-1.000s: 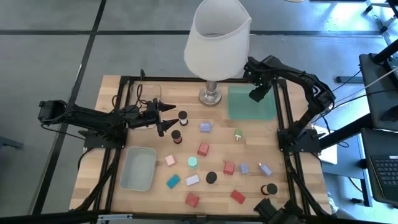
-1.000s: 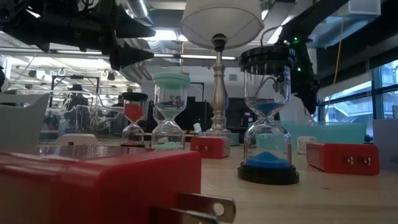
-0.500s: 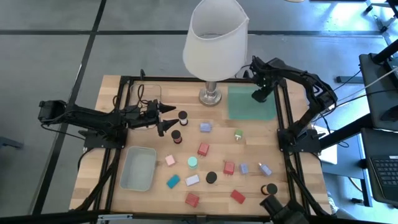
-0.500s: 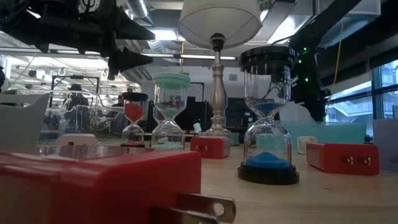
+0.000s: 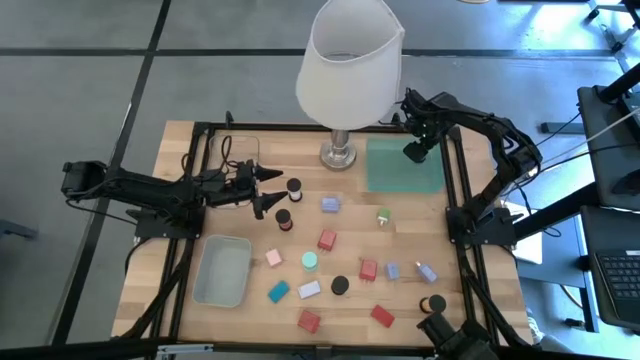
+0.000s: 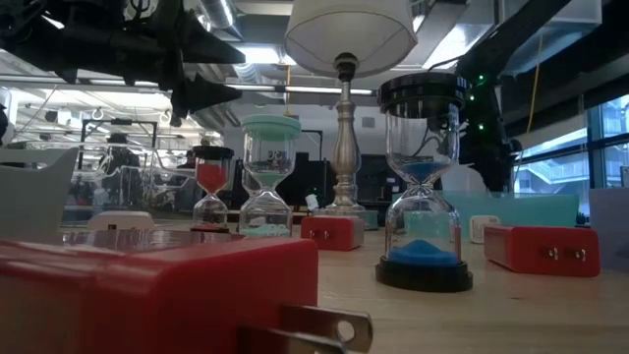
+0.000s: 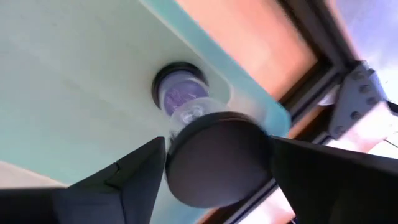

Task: Pick & Place Office items
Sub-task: Put the violet hourglass into the green bin, then put the green charger adapter into the transparent bin

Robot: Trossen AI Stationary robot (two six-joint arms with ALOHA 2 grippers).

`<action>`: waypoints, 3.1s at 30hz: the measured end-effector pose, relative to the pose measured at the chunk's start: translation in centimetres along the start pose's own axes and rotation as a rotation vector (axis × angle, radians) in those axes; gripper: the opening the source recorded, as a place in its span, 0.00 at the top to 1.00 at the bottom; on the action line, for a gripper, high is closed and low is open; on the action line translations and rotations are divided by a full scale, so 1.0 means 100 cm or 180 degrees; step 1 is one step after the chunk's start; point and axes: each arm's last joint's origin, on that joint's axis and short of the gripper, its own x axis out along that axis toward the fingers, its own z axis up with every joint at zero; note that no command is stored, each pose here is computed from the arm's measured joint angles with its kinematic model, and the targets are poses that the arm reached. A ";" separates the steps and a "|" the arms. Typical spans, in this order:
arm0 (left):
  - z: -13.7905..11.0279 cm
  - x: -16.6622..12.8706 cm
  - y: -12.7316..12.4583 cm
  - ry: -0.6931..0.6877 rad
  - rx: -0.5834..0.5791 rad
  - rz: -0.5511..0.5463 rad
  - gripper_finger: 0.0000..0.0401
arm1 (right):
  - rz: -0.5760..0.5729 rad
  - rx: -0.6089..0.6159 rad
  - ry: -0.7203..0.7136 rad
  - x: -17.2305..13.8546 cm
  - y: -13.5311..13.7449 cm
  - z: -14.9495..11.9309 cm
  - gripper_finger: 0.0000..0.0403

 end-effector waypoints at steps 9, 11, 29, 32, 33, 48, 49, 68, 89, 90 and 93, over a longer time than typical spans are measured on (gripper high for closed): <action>0.000 0.000 0.000 0.0000 0.0000 0.0000 0.09 | -0.0035 0.0224 -0.0178 -0.049 -0.011 0.000 0.23; 0.000 0.000 0.000 0.0000 -0.0001 0.0000 0.09 | -0.0029 0.0268 -0.0357 -0.064 -0.010 -0.007 0.23; 0.000 0.000 0.000 0.0000 0.0001 -0.0003 0.09 | 0.0992 -0.0166 -0.1899 -0.107 0.071 -0.145 0.29; 0.000 0.000 0.000 -0.0001 0.0013 -0.0002 0.09 | 0.1229 -0.0336 -0.1987 -0.095 0.084 -0.152 0.29; 0.000 0.000 0.000 -0.0003 0.0040 -0.0002 0.09 | 0.1296 -0.0428 -0.1996 -0.091 0.088 -0.153 0.29; 0.001 0.000 0.000 -0.0025 0.0104 -0.0016 0.09 | 0.2372 -0.1712 -0.2219 -0.061 0.154 -0.162 0.29; 0.001 0.000 0.000 -0.0023 0.0099 -0.0019 0.09 | 0.2423 -0.1785 -0.2278 -0.061 0.158 -0.163 0.29; 0.001 -0.001 -0.001 -0.0118 0.0210 0.0235 0.09 | 0.2836 -0.1522 -0.2573 -0.067 0.186 -0.172 0.31; 0.001 -0.001 -0.001 -0.0094 0.0469 0.0261 0.09 | 0.0862 -0.4167 -0.2249 -0.025 0.223 -0.145 0.31; 0.001 -0.001 0.000 -0.0093 0.0469 0.0261 0.09 | 0.0806 -0.4221 -0.2194 -0.023 0.225 -0.144 0.31; 0.001 -0.001 0.000 -0.0093 0.0470 0.0265 0.09 | 0.0704 -0.4426 -0.2047 -0.013 0.230 -0.140 0.31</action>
